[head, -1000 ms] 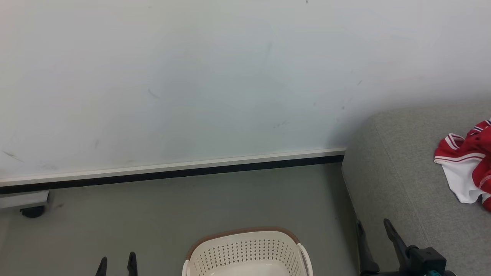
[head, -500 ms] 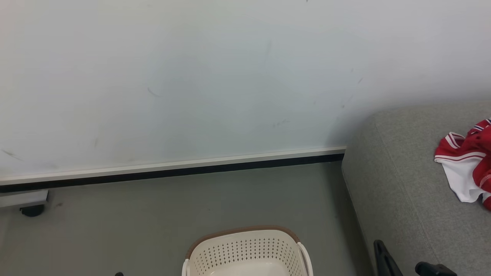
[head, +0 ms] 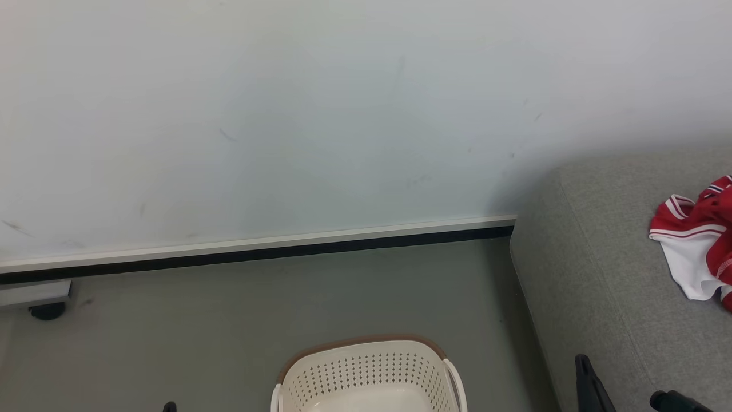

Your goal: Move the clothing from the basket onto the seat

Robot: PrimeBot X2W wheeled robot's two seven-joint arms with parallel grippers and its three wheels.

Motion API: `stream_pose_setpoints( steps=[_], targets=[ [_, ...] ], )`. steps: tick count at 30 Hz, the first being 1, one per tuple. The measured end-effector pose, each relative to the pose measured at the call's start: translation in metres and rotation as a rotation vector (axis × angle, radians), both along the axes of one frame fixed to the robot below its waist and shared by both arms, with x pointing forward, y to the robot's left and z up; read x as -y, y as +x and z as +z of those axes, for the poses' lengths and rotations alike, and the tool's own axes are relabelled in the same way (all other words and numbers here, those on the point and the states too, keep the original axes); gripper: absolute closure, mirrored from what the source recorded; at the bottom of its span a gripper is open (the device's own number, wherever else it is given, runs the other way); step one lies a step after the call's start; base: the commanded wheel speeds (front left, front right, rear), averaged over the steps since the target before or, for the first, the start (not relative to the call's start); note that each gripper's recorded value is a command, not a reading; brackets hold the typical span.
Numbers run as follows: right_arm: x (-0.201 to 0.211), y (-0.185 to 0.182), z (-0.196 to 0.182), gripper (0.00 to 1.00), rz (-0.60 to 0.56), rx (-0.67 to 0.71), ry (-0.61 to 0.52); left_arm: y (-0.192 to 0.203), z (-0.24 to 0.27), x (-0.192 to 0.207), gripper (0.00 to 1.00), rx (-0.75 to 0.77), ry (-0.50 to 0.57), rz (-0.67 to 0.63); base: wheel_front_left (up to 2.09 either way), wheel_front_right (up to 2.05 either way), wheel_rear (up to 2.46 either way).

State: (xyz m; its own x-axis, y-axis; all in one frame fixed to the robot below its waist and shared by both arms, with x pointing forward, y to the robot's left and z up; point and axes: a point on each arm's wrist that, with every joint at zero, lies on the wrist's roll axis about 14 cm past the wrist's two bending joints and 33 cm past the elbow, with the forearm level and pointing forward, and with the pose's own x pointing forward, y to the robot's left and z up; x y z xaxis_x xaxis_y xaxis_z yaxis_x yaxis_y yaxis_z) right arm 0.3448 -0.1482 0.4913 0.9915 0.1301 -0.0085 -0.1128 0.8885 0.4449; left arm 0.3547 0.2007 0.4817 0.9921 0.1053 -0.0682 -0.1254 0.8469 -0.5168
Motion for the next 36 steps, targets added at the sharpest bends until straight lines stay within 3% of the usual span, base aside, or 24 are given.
stream_pose_setpoints(
  steps=[36],
  targets=[
    [0.027,0.015,0.004,1.0,-0.098,-0.06,0.515,0.012,0.003,0.0,1.0,0.008,-0.489,-0.007,0.0,0.0,0.0]
  ],
)
